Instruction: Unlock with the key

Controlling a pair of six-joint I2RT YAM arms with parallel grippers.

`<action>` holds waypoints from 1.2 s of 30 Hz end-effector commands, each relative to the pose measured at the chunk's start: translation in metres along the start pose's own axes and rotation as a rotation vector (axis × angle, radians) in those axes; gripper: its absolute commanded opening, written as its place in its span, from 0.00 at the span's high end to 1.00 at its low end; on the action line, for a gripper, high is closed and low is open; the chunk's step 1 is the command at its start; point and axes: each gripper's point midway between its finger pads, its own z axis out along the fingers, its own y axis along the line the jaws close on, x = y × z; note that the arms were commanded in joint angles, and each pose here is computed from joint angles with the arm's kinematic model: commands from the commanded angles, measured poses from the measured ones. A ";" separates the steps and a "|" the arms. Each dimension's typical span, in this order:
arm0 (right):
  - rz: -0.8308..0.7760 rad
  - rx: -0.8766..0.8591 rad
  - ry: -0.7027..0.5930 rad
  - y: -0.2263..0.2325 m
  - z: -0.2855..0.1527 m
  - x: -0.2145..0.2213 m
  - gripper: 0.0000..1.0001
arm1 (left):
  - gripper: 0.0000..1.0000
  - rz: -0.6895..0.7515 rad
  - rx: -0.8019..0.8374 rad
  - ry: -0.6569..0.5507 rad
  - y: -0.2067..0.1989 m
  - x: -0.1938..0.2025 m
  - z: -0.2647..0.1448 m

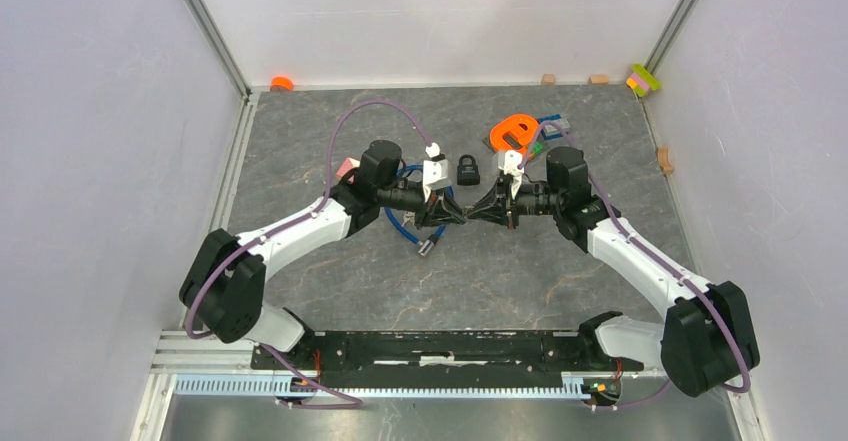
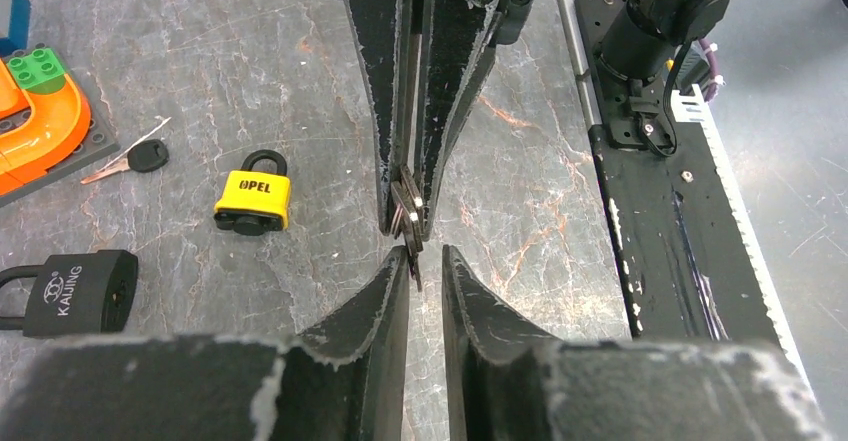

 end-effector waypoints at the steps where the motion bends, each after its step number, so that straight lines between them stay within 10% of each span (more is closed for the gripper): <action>1: -0.070 0.057 -0.027 -0.012 -0.003 -0.013 1.00 | 0.76 0.041 0.084 -0.022 -0.017 -0.010 0.000; 8: -0.073 0.067 -0.023 -0.014 -0.003 -0.012 1.00 | 0.98 0.038 0.062 -0.034 -0.011 -0.013 0.002; 29: -0.105 0.073 0.107 -0.020 -0.007 0.005 0.99 | 0.98 0.048 0.008 0.032 -0.006 -0.001 -0.004; 36: -0.148 0.127 0.190 -0.029 -0.017 0.011 0.63 | 0.98 0.028 -0.111 0.173 0.011 0.010 -0.017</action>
